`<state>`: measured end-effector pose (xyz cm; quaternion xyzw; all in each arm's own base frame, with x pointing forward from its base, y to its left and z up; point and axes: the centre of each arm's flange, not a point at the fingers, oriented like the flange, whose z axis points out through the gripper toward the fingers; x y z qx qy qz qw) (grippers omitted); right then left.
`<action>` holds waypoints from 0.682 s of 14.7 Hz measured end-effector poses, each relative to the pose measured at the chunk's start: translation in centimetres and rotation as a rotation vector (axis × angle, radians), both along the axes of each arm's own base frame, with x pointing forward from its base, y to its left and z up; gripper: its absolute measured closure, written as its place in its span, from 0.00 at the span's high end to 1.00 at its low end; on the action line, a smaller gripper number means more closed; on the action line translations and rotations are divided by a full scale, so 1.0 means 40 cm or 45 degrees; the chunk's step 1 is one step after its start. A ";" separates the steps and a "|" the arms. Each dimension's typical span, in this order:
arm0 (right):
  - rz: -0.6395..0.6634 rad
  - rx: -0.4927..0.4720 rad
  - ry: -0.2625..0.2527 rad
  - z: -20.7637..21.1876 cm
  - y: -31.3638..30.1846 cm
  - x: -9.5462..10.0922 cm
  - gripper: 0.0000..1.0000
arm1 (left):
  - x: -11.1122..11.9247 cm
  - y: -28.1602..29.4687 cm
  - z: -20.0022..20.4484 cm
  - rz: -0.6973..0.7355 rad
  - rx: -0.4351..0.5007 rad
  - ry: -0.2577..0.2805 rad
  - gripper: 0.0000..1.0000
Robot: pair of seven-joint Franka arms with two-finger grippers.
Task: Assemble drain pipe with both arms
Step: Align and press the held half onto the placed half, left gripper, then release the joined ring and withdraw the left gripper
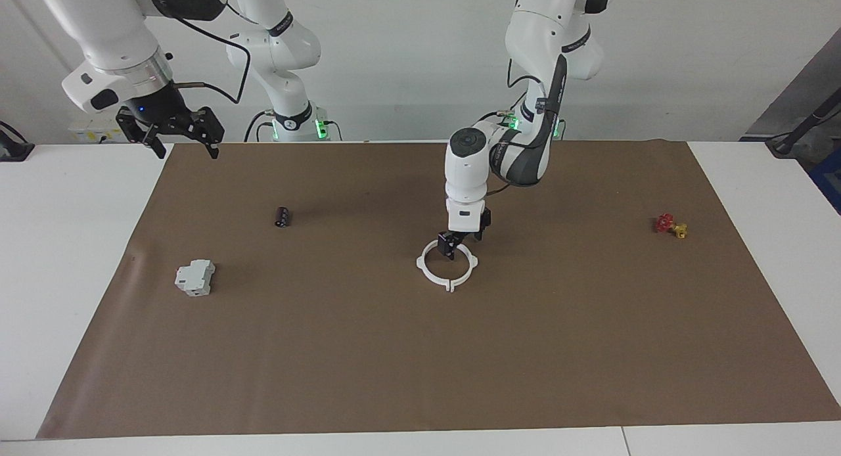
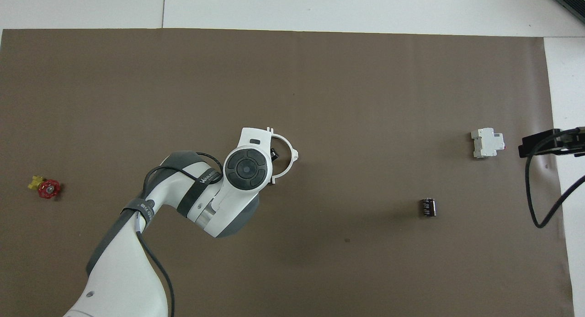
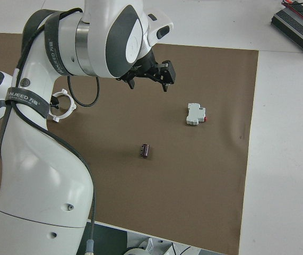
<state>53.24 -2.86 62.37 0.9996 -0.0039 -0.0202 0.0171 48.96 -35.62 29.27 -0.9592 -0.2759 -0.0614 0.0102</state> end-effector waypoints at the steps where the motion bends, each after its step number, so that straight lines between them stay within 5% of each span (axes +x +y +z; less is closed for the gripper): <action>1: 0.000 0.000 0.000 0.000 0.000 0.000 1.00 | 0.000 0.001 -0.001 0.001 0.001 0.001 1.00; 5: 0.000 0.000 0.000 0.000 0.000 0.000 1.00 | 0.004 0.005 0.011 0.014 0.050 0.050 1.00; 10: 0.000 0.000 0.000 0.000 0.000 0.000 1.00 | 0.066 -0.002 0.140 0.058 0.079 0.052 1.00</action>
